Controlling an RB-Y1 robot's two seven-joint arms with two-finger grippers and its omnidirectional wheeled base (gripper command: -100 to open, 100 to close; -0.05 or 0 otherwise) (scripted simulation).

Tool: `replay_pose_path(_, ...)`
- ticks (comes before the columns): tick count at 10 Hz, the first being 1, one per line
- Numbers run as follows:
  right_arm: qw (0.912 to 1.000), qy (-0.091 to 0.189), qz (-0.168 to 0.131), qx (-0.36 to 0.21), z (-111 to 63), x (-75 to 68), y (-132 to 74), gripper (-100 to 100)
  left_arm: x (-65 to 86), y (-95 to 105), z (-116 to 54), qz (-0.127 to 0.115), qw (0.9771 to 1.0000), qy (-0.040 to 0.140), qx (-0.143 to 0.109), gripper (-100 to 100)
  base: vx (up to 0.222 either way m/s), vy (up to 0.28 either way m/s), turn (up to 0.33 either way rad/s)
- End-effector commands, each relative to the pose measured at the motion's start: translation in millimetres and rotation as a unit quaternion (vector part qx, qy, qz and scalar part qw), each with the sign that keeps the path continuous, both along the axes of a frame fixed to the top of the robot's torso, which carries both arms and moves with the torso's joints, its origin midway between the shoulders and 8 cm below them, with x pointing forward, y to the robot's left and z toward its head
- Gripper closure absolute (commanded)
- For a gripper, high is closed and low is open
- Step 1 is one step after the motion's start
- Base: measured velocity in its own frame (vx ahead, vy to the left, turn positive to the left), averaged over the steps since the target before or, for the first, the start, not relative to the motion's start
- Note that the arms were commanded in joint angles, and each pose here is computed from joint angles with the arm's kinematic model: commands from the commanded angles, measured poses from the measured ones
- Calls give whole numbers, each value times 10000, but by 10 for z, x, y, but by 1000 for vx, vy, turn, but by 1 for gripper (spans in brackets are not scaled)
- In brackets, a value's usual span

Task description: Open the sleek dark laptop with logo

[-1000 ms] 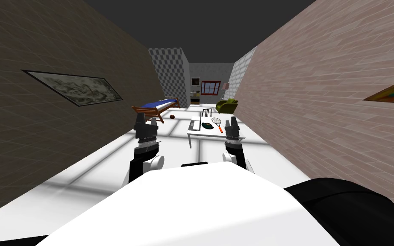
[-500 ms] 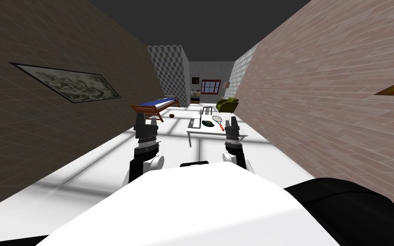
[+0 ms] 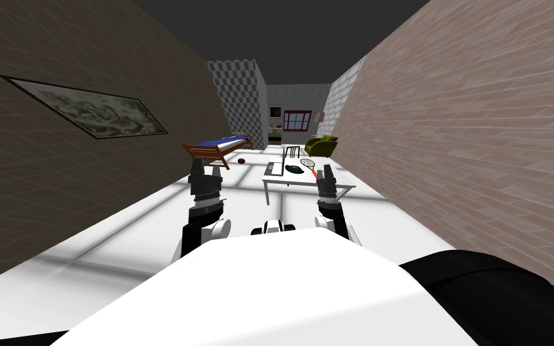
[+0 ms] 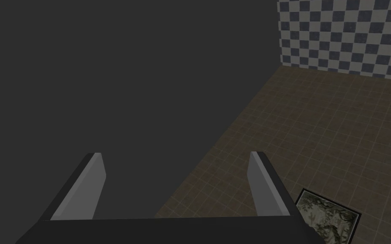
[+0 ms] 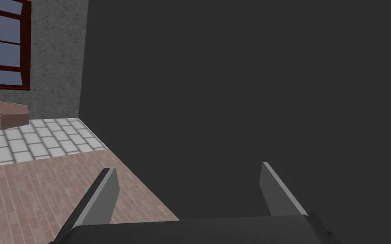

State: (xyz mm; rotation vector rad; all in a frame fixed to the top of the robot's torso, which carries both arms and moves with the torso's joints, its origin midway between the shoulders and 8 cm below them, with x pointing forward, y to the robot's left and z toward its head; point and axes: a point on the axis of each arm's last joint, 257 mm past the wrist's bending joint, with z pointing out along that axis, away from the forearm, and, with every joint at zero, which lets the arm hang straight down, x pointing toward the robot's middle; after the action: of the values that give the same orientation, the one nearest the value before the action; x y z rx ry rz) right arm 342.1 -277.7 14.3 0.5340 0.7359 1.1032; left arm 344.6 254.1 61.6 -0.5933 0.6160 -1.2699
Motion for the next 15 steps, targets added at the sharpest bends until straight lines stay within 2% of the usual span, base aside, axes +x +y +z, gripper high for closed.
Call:
replay_pose_path(1,9985,207,-102,-487,-119,28,-26,-100,0,0,0,0,10000,0,0,0,88,105,54)
replay_pose_path(2,9971,305,-184,-679,-181,36,-60,-100,0,0,0,0,10000,0,0,0,99,111,64)
replay_pose_path(3,9921,522,-402,-1069,-323,47,-160,-100,0,0,0,0,10000,0,0,0,164,183,119)
replay_pose_path(5,9840,764,-678,-1461,-484,46,-297,-100,0,0,0,0,10000,0,-1,0,174,230,89)
replay_pose_path(8,9652,1161,-1163,-2036,-745,11,-559,-100,0,0,0,0,10000,0,-1,0,161,187,98)
replay_pose_path(10,9480,1437,-1511,-2405,-923,-39,-760,-100,0,0,0,0,10000,0,-1,0,187,191,74)
replay_pose_path(12,9270,1712,-1859,-2771,-1097,-111,-969,-100,0,0,0,0,10000,0,-1,0,200,186,92)
replay_pose_path(15,8884,2102,-2349,-3337,-1339,-254,-1285,-100,0,0,0,0,10000,0,-1,0,190,156,73)
